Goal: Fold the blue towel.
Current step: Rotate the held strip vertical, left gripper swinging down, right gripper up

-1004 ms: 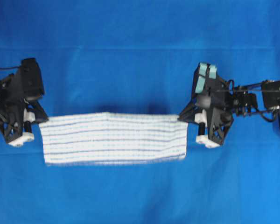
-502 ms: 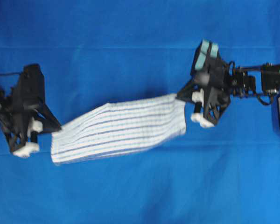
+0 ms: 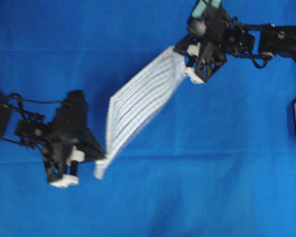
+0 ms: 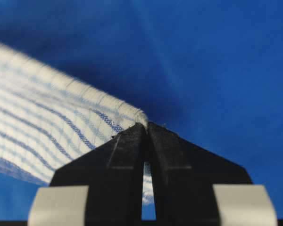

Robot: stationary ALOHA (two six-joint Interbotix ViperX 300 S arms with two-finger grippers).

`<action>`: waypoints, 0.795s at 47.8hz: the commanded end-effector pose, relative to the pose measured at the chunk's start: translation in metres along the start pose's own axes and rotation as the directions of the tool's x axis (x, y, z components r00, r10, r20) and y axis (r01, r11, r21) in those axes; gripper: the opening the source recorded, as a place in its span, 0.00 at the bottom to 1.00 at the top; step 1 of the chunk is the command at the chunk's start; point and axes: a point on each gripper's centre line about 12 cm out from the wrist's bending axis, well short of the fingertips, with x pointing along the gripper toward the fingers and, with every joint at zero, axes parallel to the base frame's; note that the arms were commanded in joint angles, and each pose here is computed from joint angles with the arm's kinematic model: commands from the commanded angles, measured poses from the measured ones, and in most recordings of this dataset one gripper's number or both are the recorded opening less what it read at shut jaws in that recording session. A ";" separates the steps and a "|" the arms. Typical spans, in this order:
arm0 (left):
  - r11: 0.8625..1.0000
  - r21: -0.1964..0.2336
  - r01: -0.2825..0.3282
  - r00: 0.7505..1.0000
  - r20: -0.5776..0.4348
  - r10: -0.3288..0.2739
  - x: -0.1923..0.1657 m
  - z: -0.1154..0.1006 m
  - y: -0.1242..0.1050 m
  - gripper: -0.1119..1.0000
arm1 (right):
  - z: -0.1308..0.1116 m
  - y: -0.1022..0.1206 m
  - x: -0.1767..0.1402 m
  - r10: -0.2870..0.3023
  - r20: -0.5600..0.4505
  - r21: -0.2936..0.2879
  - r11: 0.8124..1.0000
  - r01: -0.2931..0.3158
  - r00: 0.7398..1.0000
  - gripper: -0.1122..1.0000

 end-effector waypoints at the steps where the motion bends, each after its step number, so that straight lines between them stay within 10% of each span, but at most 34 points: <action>1: 0.999 0.038 0.023 0.998 0.055 -0.025 0.004 0.024 -0.011 0.12 | 0.024 -0.009 0.000 -0.022 0.056 -0.012 1.000 0.023 0.998 0.12; 20: 0.989 0.148 0.026 0.992 0.119 -0.044 0.038 0.072 -0.027 0.12 | 0.055 -0.027 0.010 -0.069 0.107 -0.056 0.996 0.076 0.992 0.12; 38: 0.987 0.159 -0.016 0.973 0.228 -0.021 0.086 0.109 -0.008 0.12 | 0.008 -0.042 -0.028 -0.121 0.016 -0.019 0.992 0.121 0.993 0.12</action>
